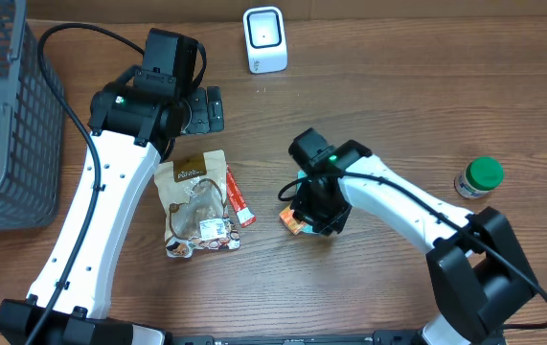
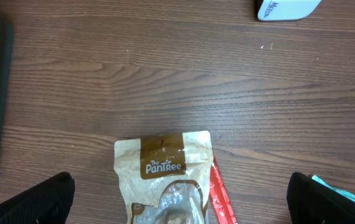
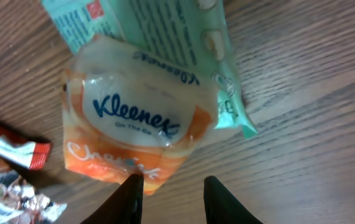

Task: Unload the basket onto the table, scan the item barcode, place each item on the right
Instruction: 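Lower the right gripper and close it on the Kleenex pack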

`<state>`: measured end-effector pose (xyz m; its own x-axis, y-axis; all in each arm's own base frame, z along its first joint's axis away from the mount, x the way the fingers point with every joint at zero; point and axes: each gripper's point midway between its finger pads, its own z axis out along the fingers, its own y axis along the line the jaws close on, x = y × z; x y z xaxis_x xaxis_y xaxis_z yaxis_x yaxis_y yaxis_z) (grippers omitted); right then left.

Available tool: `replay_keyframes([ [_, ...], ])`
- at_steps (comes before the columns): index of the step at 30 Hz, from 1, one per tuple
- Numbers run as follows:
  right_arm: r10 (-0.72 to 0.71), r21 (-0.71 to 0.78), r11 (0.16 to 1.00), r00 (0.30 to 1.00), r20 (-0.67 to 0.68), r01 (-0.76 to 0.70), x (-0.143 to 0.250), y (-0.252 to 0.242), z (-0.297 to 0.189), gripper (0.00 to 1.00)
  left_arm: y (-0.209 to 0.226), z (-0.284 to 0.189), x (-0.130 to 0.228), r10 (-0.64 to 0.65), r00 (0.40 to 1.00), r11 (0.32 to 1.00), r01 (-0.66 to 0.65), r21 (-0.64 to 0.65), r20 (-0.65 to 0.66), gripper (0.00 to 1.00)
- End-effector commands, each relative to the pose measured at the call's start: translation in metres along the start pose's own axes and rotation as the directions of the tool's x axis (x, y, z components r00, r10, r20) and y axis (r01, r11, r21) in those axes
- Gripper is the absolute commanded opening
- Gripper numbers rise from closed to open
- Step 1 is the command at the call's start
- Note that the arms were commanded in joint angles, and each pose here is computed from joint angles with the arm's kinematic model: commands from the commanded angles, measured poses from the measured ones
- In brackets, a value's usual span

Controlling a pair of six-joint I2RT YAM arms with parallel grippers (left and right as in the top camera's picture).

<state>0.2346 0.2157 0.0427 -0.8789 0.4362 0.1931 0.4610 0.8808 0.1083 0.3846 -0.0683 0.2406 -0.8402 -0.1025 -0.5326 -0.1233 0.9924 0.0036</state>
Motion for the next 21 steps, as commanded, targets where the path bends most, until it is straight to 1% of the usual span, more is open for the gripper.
replay_keyframes([
  [1,0.053,0.008,0.999,0.997,0.060,-0.054,-0.009,-0.003,-0.003,0.33,0.003,-0.004,-0.005,0.012,1.000,1.000,-0.012,-0.007,0.019,1.00],
  [7,0.083,0.022,0.996,0.989,0.121,-0.086,-0.020,-0.006,-0.004,0.33,0.003,-0.004,-0.005,0.012,1.000,1.000,-0.012,-0.007,0.019,1.00],
  [17,0.081,-0.027,0.997,0.985,0.152,-0.077,-0.028,0.005,-0.005,0.33,0.003,-0.004,-0.005,0.012,1.000,1.000,-0.012,-0.007,0.019,1.00],
  [21,0.021,-0.003,1.000,0.982,0.190,-0.021,-0.038,0.001,-0.007,0.33,0.003,-0.004,-0.005,0.012,1.000,1.000,-0.012,-0.007,0.019,1.00],
])
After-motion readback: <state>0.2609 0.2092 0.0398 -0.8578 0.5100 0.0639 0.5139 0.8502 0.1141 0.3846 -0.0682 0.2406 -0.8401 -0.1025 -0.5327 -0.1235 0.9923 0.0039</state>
